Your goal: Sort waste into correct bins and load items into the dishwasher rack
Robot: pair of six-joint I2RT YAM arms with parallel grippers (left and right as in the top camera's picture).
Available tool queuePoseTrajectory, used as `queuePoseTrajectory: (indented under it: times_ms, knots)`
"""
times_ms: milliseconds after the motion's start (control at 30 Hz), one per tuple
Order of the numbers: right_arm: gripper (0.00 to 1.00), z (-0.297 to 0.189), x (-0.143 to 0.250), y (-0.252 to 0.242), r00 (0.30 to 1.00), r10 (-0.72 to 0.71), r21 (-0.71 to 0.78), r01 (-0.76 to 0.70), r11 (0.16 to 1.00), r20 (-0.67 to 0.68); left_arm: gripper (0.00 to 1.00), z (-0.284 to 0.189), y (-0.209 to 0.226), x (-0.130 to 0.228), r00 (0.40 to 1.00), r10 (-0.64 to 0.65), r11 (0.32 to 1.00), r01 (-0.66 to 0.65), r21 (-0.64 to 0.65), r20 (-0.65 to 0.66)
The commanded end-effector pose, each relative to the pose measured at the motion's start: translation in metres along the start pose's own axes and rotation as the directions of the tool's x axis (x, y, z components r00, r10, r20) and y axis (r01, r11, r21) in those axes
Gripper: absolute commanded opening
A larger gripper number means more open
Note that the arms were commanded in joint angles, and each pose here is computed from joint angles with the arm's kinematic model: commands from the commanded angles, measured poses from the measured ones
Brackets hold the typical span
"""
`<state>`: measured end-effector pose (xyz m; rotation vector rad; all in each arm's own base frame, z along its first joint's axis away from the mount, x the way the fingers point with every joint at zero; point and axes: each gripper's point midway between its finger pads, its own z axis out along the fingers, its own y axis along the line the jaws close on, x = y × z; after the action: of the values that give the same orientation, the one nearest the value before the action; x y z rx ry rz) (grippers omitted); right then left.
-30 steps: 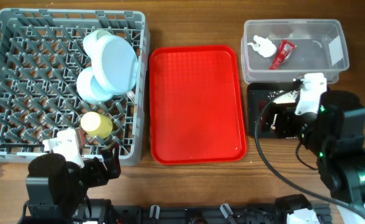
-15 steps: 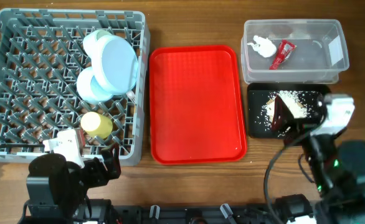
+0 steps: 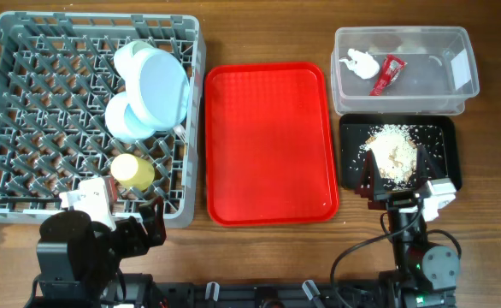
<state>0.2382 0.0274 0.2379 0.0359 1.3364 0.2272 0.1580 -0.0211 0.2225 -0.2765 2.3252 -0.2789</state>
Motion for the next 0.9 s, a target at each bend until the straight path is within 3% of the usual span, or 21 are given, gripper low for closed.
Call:
queuePoseTrajectory:
  times_ms: [0, 100, 867]
  knots:
    - [1.00, -0.005, 0.047, -0.010, 0.985, -0.012, 0.032, 0.018, 0.999, -0.172, 1.00, 0.000, 0.000, -0.001, 1.000, 0.021, 1.000, -0.021, 0.000, 0.006]
    - [1.00, -0.008, 0.061, -0.007, 0.963, -0.138, -0.022, 0.137, 0.990, -0.231, 1.00, 0.000, 0.000, -0.001, 1.000, 0.021, 1.000, -0.021, 0.000, 0.006]
    - [1.00, -0.008, 0.062, -0.007, 0.963, -0.137, -0.021, 0.136, 0.990, -0.231, 1.00, 0.000, 0.000, -0.001, 1.000, 0.021, 1.000, -0.021, -0.001, 0.006]
